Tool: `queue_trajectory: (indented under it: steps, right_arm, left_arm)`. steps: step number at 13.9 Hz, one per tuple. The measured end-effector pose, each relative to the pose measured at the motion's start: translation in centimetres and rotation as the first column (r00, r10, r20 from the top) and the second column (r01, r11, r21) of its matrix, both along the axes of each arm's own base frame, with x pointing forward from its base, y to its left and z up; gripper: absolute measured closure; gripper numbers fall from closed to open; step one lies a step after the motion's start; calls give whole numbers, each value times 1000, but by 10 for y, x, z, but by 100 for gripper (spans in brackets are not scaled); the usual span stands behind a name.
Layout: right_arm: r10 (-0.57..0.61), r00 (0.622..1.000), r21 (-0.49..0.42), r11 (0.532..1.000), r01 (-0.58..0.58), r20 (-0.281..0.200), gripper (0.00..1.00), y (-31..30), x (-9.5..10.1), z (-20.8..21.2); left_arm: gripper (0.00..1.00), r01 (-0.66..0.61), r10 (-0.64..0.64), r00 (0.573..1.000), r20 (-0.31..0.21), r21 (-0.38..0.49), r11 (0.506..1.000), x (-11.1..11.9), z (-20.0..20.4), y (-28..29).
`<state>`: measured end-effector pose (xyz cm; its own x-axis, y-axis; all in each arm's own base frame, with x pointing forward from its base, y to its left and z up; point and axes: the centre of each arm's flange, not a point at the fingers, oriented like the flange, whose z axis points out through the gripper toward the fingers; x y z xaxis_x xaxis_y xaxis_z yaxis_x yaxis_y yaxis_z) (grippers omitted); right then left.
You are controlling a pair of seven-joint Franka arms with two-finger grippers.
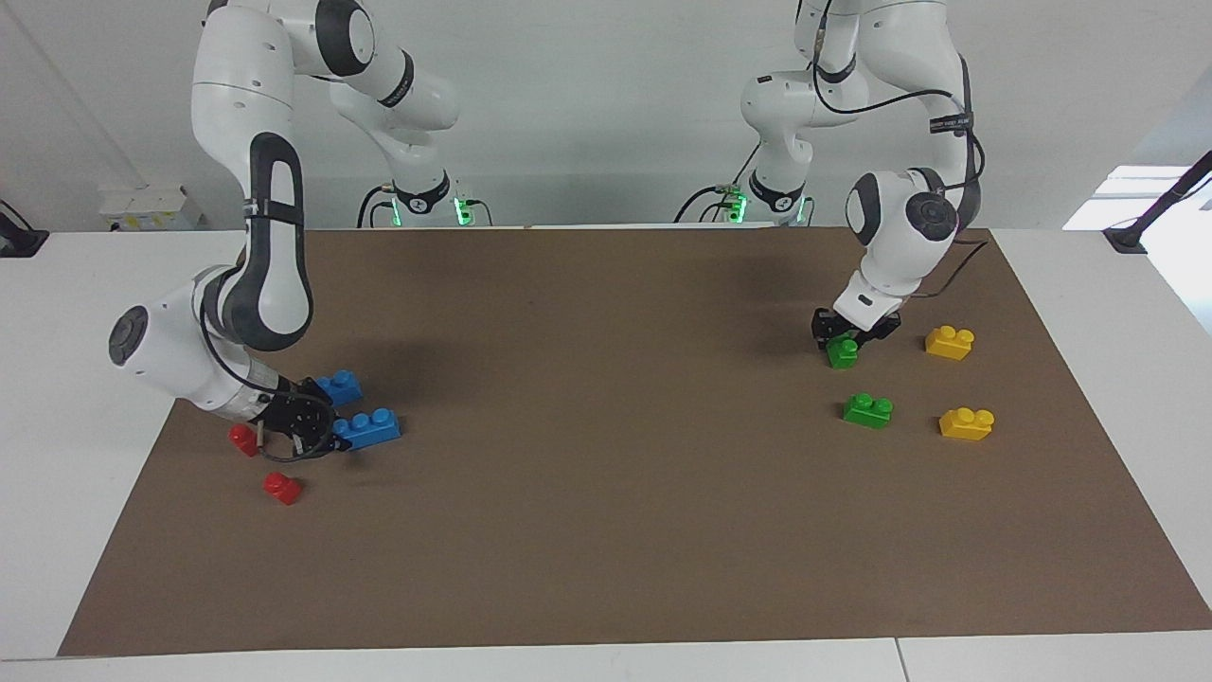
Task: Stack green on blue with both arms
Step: 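Grasp the green brick with the left gripper while the right gripper grasps the blue brick, then lift the green brick with the left gripper while the right gripper lifts the blue brick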
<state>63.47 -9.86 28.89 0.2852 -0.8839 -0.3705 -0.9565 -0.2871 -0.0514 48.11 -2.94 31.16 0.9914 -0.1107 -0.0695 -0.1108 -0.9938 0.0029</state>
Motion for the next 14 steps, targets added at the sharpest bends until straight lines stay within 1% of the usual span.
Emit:
queue_trajectory:
  steps: [1, 2, 3, 5, 7, 8, 10, 11, 14]
  right_arm:
    - [11, 1000, 1, 1000, -11, 8, 65, 2, 1, 3]
    - [21, 1000, 4, 1000, -21, 17, 65, 7, 5, 9]
    - [34, 999, 12, 999, -35, 25, 65, 18, 10, 22]
    - [19, 999, 15, 1000, -19, 31, 65, 51, 21, 55]
    - [-19, 1000, 10, 1000, 19, 23, 65, 97, 25, 81]
    - [-29, 999, 8, 1000, 29, 14, 65, 123, 24, 88]
    - [-23, 1000, 4, 1000, 23, -3, 65, 182, 20, 94]
    - [-30, 1000, -1, 1000, 30, -2, 65, 214, 17, 94]
    - [-77, 997, -13, 997, 77, 26, 65, 283, 4, 84]
  left_arm:
    - [62, -2, 2, 1000, 3, 0, 1000, 2, 3, 0]
    - [66, -4, 4, 1000, 1, 0, 1000, 7, 11, 0]
    - [66, -7, 7, 1000, -10, 1, 1000, 14, 25, -1]
    - [66, -34, 34, 999, -24, 4, 999, 33, 70, -2]
    - [66, -110, 110, 994, -13, -9, 994, 49, 118, -6]
    - [66, -163, 163, 987, -1, -22, 986, 53, 136, -9]
    - [66, -277, 278, 960, 17, -47, 960, 56, 155, -16]
    - [66, -340, 342, 940, 20, -55, 939, 55, 161, -21]
    - [66, -525, 526, 850, 19, -53, 850, 48, 169, -55]
